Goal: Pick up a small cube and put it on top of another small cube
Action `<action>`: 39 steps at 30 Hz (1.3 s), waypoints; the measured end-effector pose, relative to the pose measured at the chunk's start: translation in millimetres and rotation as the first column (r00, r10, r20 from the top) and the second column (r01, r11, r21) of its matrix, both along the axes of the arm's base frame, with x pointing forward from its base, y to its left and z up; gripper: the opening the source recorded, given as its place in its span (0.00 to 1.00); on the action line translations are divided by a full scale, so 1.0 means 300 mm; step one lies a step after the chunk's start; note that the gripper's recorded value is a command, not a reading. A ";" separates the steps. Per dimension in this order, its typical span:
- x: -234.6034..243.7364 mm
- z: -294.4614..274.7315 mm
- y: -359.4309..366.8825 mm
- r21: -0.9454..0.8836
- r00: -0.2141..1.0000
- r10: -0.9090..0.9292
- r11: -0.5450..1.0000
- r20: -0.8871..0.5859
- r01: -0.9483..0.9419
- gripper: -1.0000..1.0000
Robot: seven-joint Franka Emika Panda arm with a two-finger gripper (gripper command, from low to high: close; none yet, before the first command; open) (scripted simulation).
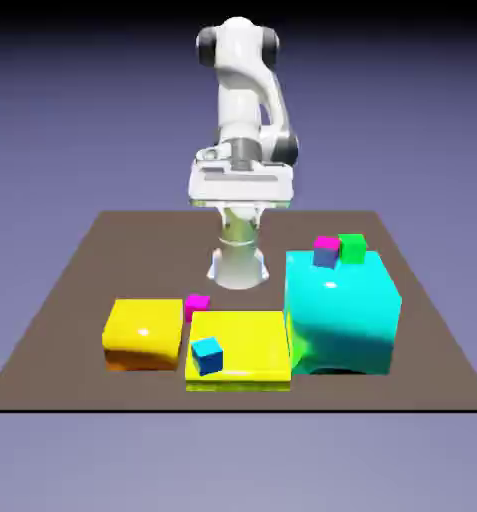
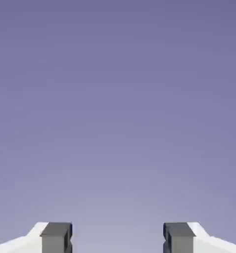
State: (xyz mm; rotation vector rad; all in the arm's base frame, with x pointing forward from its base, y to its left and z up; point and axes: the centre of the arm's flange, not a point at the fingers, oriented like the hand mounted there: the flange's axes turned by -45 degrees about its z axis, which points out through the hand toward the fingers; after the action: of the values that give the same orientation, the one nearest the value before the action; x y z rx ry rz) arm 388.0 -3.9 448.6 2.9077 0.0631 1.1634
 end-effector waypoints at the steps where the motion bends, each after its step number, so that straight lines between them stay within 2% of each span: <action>1: -0.005 -0.027 -0.023 0.006 1.000 -0.008 1.000 -0.030 0.008 0.50; 13: -0.131 -0.385 -0.240 0.040 0.914 -0.084 0.993 -0.397 0.109 0.50; 27: -0.432 -0.777 -0.353 0.002 0.643 -0.126 0.981 -0.755 0.195 0.50; 30: -0.501 -0.837 -0.359 -0.013 0.579 -0.131 0.979 -0.805 0.203 0.50; 39: -0.490 -0.852 -0.396 -0.066 0.590 -0.181 0.975 -0.787 0.212 0.50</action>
State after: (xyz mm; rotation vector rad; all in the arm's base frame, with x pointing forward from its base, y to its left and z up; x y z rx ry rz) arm 241.1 -122.6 193.0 3.0797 -0.2752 -0.2385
